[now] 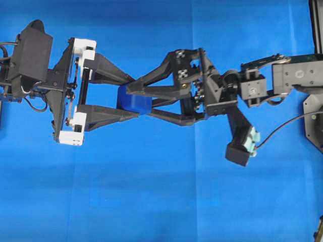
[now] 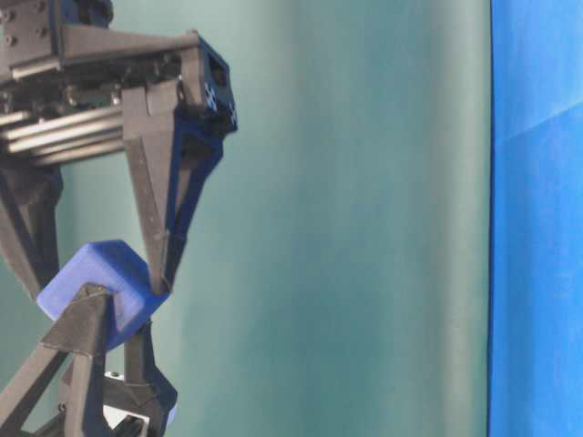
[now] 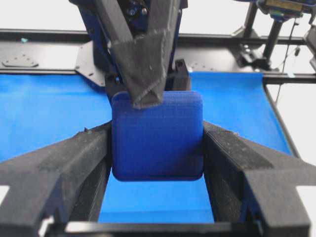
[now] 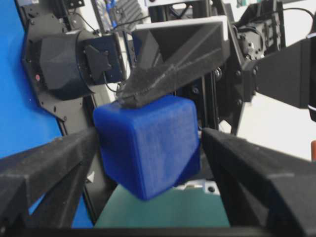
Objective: Handover the blue block to the right arm after grasping it with the left arm, then place it in the designated position.
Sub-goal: 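Move the open right gripper toward the cube held by the left gripper, then close the right gripper on the cube and open the left gripper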
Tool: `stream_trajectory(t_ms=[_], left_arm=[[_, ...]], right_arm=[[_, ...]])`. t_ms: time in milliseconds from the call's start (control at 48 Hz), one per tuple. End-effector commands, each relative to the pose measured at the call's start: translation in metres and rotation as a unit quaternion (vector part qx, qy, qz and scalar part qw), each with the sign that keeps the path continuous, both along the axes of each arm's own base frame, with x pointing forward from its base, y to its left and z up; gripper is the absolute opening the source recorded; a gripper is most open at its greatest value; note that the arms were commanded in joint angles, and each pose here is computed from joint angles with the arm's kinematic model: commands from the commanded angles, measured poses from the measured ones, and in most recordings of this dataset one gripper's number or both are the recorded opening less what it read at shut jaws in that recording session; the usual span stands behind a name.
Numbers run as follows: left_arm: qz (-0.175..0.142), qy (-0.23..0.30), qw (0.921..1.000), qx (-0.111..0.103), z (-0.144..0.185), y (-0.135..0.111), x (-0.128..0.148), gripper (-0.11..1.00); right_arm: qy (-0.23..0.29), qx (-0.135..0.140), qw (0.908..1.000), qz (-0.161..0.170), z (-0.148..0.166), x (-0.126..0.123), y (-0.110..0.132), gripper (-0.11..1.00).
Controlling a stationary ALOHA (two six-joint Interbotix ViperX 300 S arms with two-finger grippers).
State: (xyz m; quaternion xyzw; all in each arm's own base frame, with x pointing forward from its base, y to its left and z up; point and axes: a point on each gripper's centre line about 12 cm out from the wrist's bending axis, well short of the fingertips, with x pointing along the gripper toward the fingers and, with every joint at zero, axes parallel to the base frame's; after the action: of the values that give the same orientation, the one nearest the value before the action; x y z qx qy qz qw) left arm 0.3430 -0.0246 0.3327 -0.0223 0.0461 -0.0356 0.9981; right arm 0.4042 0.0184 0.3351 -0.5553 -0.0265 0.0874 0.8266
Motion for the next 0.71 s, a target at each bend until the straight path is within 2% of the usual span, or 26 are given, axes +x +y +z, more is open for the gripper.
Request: stream_trajectory(t_ms=[0,250,334,396,542,688], left_arm=[[0.0,-0.017,0.9999,-0.003,0.0114,-0.0004,-0.0003,0.49],[-0.001,-0.017,0.9999,-0.003,0.011,-0.0005,0.0,0.49],[-0.001,-0.016,0.9999,-0.003,0.0109,-0.0005,0.0,0.49],[-0.001,-0.017,0.9999,-0.003,0.011,-0.0005,0.0,0.49],[0.0,-0.017,0.9998,-0.005,0.0117,-0.0005,0.0002,0.49],[0.0,-0.016,0.9998,-0.01,0.0115,-0.0005,0.0001,0.49]], right_arm=[[-0.027,0.0,0.9996,0.005,0.0191,0.0019,0.0021,0.96],[-0.028,0.0,0.9996,0.007,0.0197,0.0019,0.0034,0.96],[-0.027,0.0,0.9996,0.006,0.0199,0.0021,0.0031,0.93],[-0.029,0.0,0.9996,0.006,0.0209,0.0022,0.0022,0.83],[-0.034,0.003,0.9994,0.001,0.0252,0.0032,-0.0011,0.47],[-0.034,0.005,0.9994,0.001,0.0257,0.0033,-0.0007,0.47]])
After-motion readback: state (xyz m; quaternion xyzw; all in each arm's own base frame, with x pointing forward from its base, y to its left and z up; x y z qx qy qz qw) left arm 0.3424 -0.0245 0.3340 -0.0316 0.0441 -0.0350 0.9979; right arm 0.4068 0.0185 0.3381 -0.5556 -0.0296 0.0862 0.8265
